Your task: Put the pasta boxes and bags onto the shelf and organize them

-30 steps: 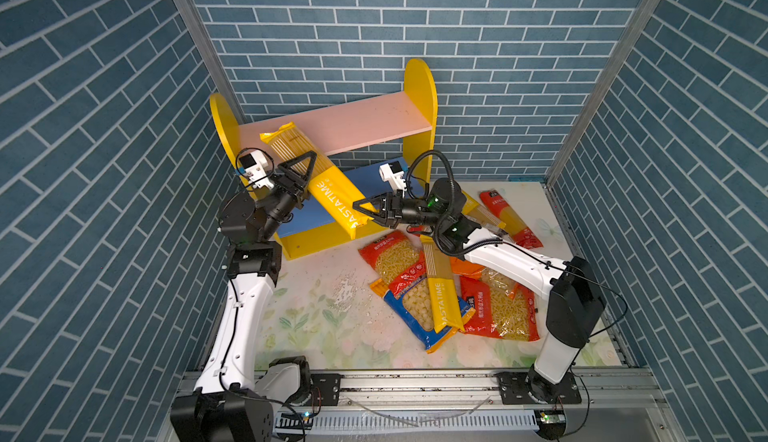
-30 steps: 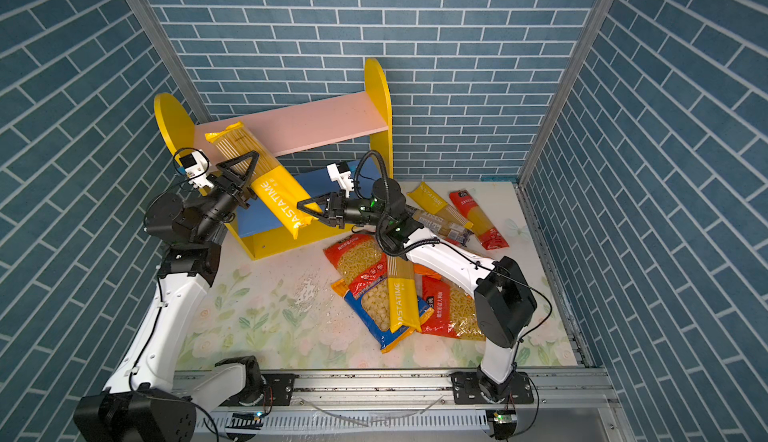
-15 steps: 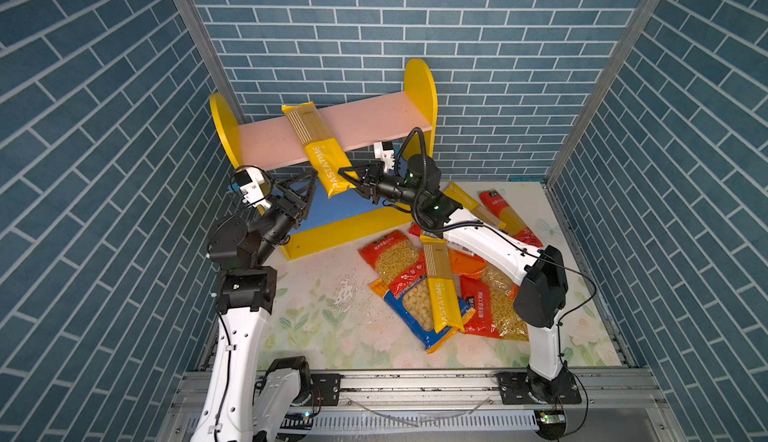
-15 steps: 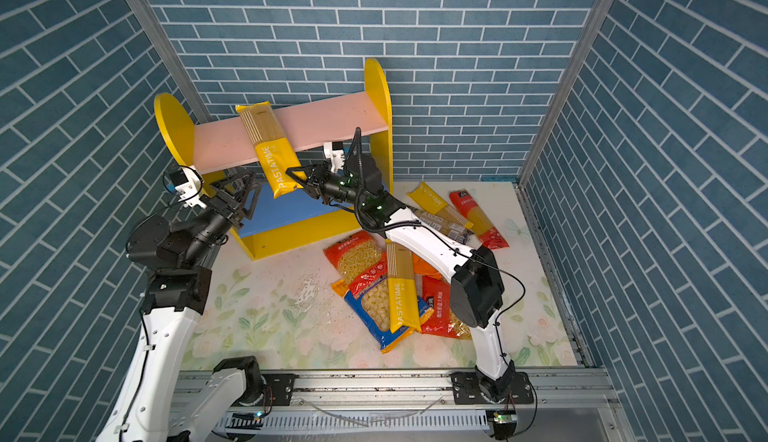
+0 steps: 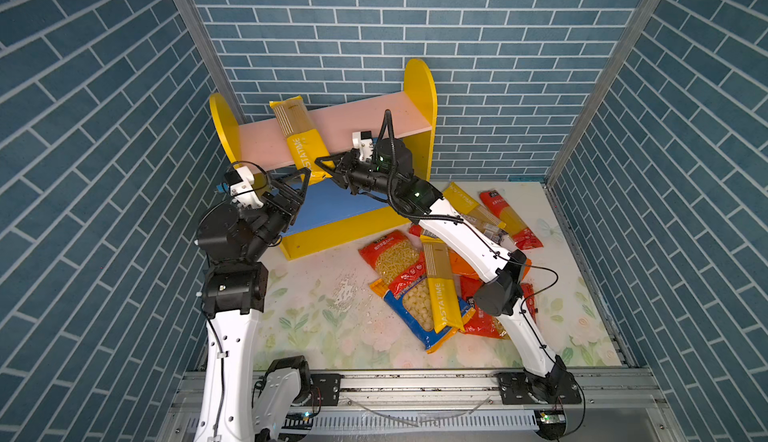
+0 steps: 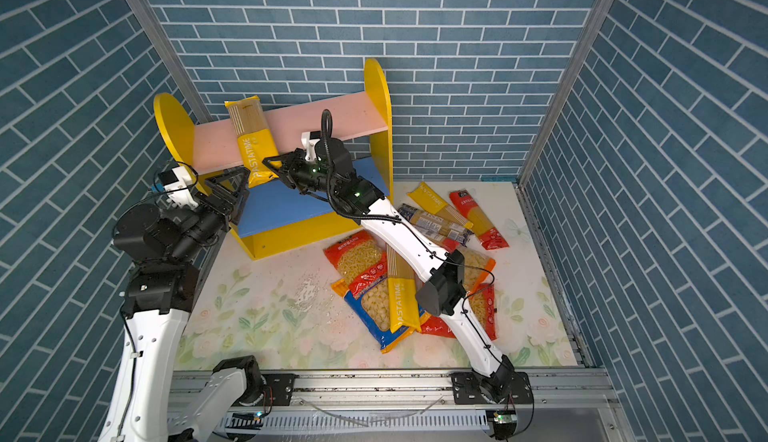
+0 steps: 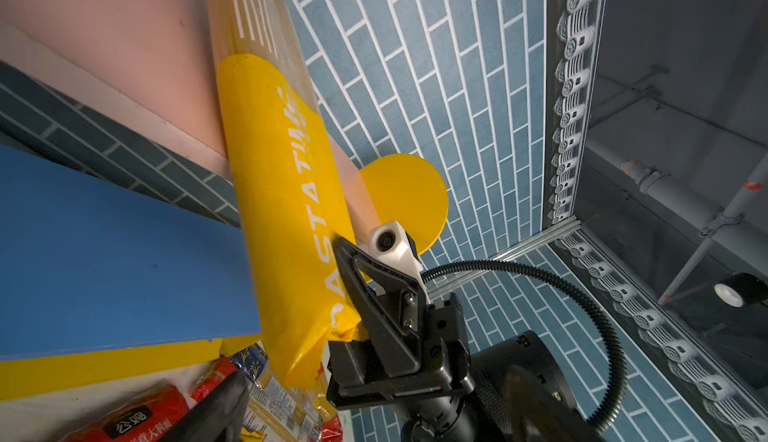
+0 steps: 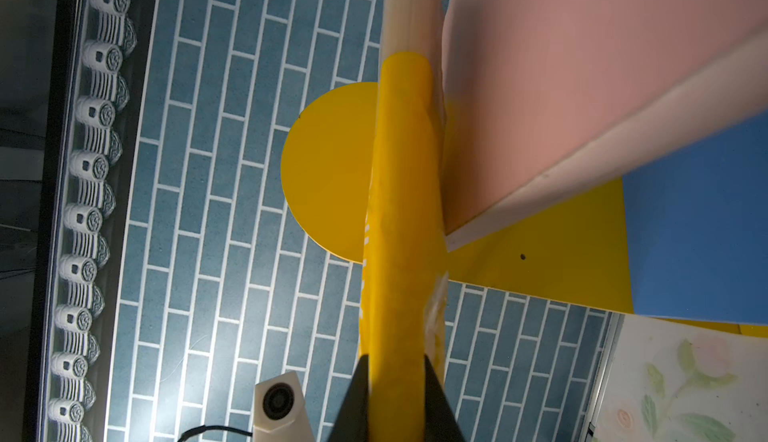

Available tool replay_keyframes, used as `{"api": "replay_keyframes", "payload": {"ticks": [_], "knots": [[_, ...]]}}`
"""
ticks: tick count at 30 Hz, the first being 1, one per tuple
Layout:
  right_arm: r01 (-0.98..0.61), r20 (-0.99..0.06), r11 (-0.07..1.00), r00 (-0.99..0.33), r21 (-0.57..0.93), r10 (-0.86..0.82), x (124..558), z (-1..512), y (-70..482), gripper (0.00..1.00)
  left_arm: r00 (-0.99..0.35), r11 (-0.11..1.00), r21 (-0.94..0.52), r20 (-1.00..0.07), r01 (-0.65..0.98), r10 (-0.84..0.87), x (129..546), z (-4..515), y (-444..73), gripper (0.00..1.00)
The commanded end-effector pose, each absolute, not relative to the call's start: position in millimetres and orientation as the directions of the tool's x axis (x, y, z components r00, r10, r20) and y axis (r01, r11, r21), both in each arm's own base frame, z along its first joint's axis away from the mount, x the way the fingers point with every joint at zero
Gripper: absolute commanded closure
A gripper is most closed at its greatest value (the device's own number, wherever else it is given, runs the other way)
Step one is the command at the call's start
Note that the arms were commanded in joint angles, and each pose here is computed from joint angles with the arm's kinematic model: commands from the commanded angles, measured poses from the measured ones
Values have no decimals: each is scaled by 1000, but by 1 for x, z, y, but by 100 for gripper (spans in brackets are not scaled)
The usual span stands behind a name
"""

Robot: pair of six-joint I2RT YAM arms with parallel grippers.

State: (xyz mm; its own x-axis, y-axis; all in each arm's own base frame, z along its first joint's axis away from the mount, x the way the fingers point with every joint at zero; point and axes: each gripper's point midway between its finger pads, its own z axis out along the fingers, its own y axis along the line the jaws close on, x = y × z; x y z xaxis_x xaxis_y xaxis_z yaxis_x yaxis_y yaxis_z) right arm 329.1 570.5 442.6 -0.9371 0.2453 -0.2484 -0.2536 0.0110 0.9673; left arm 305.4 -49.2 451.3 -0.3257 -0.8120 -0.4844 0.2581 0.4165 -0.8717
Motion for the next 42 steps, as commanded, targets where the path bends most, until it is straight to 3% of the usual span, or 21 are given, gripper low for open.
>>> {"api": "replay_keyframes", "payload": {"ticks": [1,5,10,17,22,32,42], "knots": [[-358,-335,-42,-905,933,261,321,475,565,75,-302,408,-884,-463,228,-833,318,450,-38,1],[-393,-373,-56,-902,918,217,310,481,562,56,-295,373,-891,-440,257,-848,333,457,-36,3],[-397,-381,-61,-906,916,184,306,484,554,49,-294,379,-885,-451,271,-843,338,459,-39,5],[-408,-398,-22,-898,913,187,304,477,521,32,-334,351,-886,-443,301,-832,349,457,-56,18],[-415,-403,-4,-883,910,240,310,471,490,31,-374,352,-888,-446,294,-813,356,453,-72,29],[-340,-355,101,-896,935,268,309,402,456,32,-327,399,-897,-440,189,-836,340,448,-55,78],[-289,-331,182,-902,940,277,302,351,435,33,-181,405,-895,-436,187,-881,334,474,-13,90]]}}
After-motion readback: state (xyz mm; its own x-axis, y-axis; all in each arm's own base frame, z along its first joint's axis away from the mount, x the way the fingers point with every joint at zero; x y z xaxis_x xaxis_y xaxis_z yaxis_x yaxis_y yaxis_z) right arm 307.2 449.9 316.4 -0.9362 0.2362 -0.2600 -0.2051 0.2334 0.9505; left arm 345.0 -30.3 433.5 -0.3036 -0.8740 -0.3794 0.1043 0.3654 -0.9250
